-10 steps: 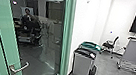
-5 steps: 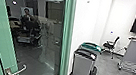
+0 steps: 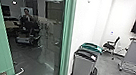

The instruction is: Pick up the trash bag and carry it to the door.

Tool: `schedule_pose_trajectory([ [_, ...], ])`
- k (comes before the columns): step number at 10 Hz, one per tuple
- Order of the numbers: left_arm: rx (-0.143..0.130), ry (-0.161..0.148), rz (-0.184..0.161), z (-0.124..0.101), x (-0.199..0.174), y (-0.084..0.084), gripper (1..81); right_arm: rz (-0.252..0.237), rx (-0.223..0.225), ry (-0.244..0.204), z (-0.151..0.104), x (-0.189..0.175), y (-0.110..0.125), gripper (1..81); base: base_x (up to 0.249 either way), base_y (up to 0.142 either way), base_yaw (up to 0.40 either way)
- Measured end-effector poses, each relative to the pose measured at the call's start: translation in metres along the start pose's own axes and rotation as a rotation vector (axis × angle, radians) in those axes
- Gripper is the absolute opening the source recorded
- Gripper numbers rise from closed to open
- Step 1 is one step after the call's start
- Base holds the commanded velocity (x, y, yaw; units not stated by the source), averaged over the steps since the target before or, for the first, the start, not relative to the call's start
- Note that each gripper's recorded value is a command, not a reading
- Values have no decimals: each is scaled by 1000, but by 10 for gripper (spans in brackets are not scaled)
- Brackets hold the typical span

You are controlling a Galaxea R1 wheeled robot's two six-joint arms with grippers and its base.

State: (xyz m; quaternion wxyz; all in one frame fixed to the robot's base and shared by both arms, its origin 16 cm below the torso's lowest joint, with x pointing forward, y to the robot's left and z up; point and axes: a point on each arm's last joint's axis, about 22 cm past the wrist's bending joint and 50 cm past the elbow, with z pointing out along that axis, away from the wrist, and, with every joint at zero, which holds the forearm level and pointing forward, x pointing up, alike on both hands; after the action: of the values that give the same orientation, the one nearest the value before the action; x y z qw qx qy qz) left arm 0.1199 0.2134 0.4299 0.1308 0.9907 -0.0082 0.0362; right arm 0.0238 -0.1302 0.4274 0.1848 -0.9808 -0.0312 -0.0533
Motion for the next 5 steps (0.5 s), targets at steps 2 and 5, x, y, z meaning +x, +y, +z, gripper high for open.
schedule_pose_trajectory([
  [2, 0, 0, 0, 0, 1, 0, 10, 0, 0, 0, 0, 1, 0, 811, 78, 0, 0],
  [5, 0, 2, 1, 0, 2, 0, 10, -1, 0, 1, 0, 1, 0, 811, 22, 0, 0],
])
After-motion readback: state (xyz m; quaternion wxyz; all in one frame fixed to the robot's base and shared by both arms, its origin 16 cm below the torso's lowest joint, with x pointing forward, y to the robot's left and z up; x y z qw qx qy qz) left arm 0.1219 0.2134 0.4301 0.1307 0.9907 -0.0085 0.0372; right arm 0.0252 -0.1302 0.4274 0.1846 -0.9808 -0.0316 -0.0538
